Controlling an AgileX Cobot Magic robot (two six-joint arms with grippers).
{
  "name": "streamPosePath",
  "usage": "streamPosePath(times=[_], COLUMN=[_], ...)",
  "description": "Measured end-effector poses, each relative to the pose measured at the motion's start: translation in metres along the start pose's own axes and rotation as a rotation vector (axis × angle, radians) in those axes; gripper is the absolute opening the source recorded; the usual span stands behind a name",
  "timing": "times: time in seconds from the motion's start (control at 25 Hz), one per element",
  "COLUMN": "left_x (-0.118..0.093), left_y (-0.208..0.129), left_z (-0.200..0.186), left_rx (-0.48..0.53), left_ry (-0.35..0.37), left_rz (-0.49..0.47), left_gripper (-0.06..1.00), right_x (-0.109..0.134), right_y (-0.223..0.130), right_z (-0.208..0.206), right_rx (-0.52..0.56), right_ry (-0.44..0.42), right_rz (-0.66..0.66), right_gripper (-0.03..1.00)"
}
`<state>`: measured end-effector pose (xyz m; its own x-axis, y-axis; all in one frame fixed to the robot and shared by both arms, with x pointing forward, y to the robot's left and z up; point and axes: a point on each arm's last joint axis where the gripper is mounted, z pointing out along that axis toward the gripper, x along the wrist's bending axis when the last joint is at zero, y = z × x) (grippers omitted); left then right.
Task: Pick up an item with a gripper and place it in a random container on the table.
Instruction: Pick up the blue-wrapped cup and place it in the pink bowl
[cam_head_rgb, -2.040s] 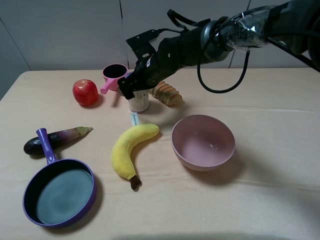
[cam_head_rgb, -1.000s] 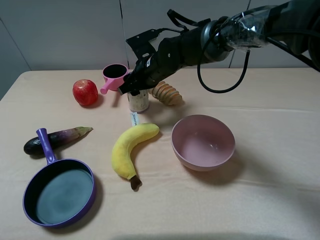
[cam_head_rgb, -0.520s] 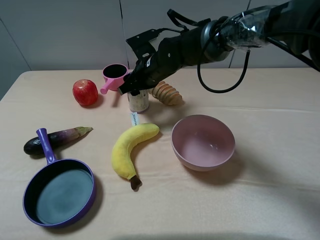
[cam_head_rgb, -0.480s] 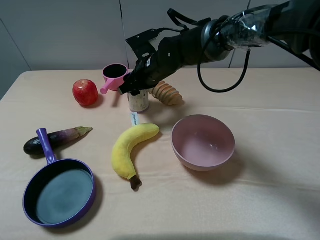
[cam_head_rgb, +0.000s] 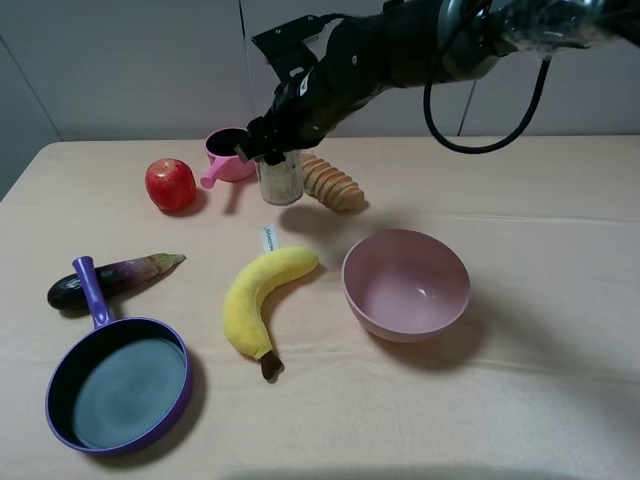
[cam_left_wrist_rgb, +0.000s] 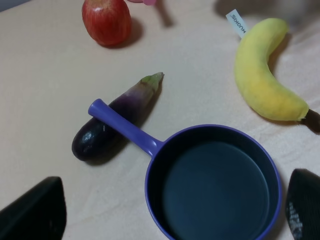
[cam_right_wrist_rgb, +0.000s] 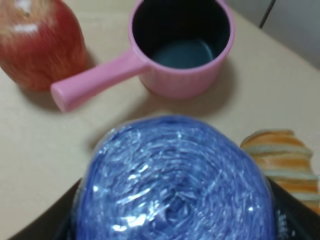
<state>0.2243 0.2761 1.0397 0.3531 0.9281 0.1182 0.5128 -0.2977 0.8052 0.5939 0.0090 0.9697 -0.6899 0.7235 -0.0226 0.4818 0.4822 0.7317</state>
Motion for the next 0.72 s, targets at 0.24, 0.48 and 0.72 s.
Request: streamPosePath(times=[0.24, 0.48, 0.72], left_x=[0.0, 0.0, 0.0], left_y=[0.0, 0.0, 0.0], left_z=[0.0, 0.0, 0.0], left_rx=[0.0, 0.0, 0.0], left_ry=[0.0, 0.0, 0.0], left_rz=[0.0, 0.0, 0.0], left_gripper=[0.88, 0.88, 0.88], right_x=[0.001, 0.002, 0.004], right_y=[-0.006, -0.021, -0.036], right_z=[-0.032, -0.065, -0.101], right_rx=[-0.025, -0.018, -0.023], right_ry=[-0.004, -0.005, -0.006], right_rz=[0.0, 0.001, 0.0], right_gripper=[0.45, 0.45, 0.45])
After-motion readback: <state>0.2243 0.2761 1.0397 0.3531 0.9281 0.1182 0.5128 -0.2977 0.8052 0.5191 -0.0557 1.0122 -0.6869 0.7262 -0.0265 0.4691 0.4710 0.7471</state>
